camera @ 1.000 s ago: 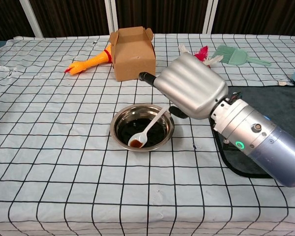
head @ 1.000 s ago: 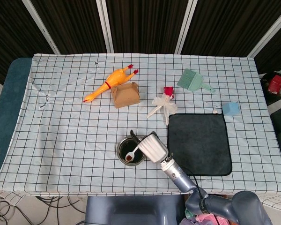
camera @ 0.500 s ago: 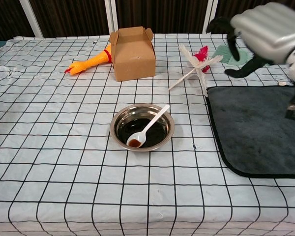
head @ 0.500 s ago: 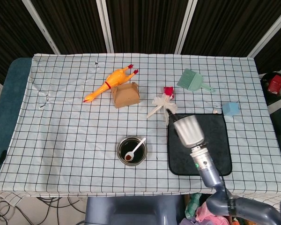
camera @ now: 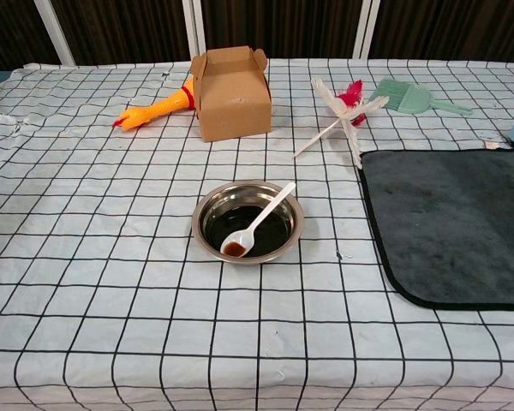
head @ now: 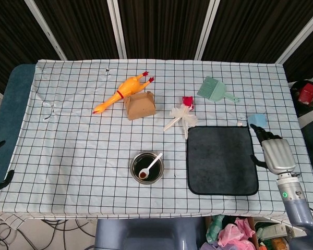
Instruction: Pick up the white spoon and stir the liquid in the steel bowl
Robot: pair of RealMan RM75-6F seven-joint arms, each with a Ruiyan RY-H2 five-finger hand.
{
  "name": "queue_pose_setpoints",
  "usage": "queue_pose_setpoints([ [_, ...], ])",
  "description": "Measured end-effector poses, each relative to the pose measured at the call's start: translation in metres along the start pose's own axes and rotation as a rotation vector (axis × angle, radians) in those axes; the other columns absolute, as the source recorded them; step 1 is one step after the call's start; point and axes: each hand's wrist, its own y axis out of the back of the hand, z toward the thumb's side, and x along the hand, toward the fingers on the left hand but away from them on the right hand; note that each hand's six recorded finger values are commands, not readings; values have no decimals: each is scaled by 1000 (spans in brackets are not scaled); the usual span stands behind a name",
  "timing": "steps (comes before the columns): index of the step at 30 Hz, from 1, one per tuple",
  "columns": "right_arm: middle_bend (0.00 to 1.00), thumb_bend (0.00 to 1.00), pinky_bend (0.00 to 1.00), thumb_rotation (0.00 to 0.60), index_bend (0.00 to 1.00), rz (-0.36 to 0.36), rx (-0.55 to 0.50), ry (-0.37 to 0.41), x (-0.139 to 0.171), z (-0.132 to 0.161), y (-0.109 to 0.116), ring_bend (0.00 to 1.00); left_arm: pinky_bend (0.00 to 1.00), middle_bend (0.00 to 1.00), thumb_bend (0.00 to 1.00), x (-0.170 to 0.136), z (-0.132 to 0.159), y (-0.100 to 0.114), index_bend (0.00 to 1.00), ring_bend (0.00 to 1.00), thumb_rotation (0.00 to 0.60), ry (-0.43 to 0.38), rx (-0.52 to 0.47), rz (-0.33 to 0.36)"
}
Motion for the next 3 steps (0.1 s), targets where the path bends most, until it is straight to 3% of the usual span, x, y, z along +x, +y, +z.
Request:
queue_pose_setpoints([
  [3, 155, 185, 401, 600, 84, -23, 29, -18, 11, -14, -1, 271, 0, 0, 316, -1, -1, -1, 124, 0, 600, 9, -6, -7],
])
